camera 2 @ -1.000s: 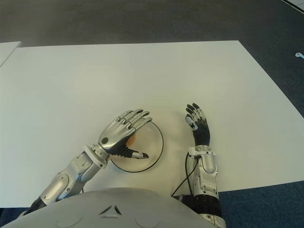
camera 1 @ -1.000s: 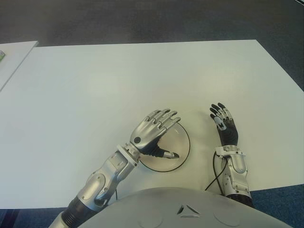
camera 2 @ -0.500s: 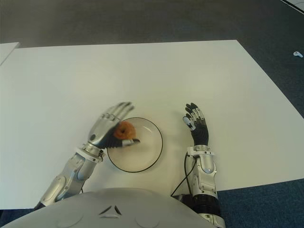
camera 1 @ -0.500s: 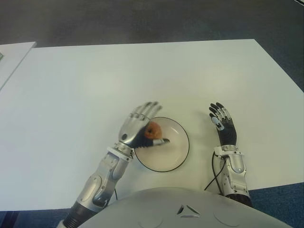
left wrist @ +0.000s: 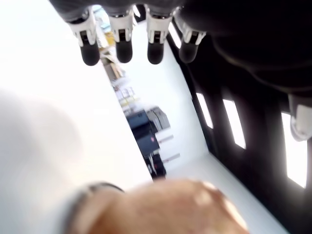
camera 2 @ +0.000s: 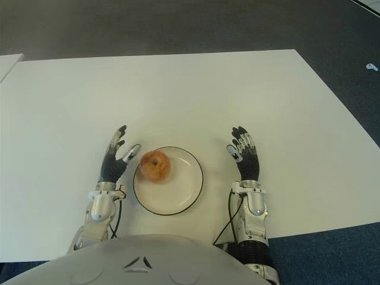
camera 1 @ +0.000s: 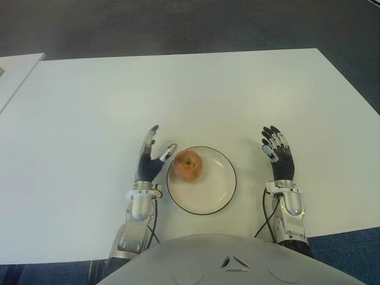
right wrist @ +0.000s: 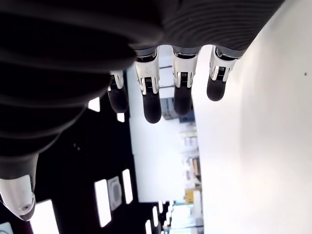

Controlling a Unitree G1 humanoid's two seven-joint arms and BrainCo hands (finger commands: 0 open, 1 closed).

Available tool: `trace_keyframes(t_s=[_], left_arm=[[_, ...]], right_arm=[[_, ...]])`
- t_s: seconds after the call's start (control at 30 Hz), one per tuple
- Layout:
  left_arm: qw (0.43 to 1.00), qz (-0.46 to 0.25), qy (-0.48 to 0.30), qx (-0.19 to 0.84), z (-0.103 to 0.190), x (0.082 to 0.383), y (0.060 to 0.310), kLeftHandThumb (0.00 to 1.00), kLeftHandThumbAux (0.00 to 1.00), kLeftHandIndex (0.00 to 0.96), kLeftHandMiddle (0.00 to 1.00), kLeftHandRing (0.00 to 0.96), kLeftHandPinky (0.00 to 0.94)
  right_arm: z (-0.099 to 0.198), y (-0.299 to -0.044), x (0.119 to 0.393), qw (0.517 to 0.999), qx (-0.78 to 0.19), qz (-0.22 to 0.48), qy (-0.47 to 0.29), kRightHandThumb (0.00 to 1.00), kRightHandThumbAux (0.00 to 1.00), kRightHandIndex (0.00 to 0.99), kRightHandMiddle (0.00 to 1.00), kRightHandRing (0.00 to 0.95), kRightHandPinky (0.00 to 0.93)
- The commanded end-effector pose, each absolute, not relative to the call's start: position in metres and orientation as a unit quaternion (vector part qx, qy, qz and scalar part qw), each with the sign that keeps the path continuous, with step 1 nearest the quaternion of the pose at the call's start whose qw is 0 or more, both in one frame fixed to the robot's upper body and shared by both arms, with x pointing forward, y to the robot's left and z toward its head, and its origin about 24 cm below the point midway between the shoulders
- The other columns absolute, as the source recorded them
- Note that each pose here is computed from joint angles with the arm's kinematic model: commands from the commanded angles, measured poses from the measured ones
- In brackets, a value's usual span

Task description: Put the apples into the plate.

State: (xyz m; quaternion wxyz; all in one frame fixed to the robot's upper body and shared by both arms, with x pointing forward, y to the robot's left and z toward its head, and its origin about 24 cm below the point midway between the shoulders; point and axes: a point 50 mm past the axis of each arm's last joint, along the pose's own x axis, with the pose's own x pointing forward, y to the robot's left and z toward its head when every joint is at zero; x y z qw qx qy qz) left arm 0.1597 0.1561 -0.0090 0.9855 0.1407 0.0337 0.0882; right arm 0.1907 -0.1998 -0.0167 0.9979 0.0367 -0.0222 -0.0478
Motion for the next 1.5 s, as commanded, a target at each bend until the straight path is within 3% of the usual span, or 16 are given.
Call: trace_keyframes(t_s=[0.03, 0.17, 0.33, 0.57, 0.8, 1.0, 1.5], left_arm=[[0.98, 0.122, 0.076, 0.136, -0.034, 0.142, 0.158, 0.076, 0.417, 0.024, 0.0, 0.0, 0.04], [0.982, 0.125, 0.095, 0.109, -0.049, 0.136, 0.151, 0.071, 0.451, 0.037, 0.001, 0.0, 0.053], [0.988, 0.123, 0.074, 0.05, -0.046, 0.134, 0.137, 0.109, 0.481, 0.068, 0.045, 0.034, 0.079], [0.992, 0.096, 0.053, 0.055, -0.041, 0.128, 0.129, 0.119, 0.492, 0.07, 0.09, 0.089, 0.153], [0.995, 0.064, 0.05, 0.059, -0.039, 0.125, 0.124, 0.101, 0.479, 0.041, 0.098, 0.101, 0.13], [0.995, 0.051, 0.063, 0.052, -0.038, 0.124, 0.121, 0.122, 0.53, 0.057, 0.129, 0.147, 0.205], [0.994, 0.039, 0.104, 0.008, -0.062, 0.122, 0.117, 0.108, 0.597, 0.059, 0.096, 0.094, 0.101]], right_arm=[[-0.057, -0.183, 0.162, 0.993, 0.064, -0.054, 0.088, 0.165, 0.555, 0.117, 0.19, 0.118, 0.059], [-0.055, -0.177, 0.16, 0.994, 0.061, -0.045, 0.081, 0.164, 0.557, 0.109, 0.187, 0.113, 0.039], [-0.052, -0.172, 0.158, 0.995, 0.057, -0.031, 0.078, 0.165, 0.564, 0.092, 0.173, 0.095, 0.008], [-0.049, -0.174, 0.156, 0.995, 0.056, -0.023, 0.079, 0.181, 0.586, 0.087, 0.158, 0.075, 0.0], [-0.046, -0.176, 0.156, 0.996, 0.05, -0.02, 0.076, 0.184, 0.603, 0.067, 0.145, 0.067, 0.0], [-0.042, -0.178, 0.158, 0.996, 0.054, -0.022, 0.07, 0.185, 0.612, 0.072, 0.143, 0.068, 0.007], [-0.039, -0.184, 0.16, 0.996, 0.054, -0.027, 0.07, 0.194, 0.608, 0.099, 0.144, 0.064, 0.015]])
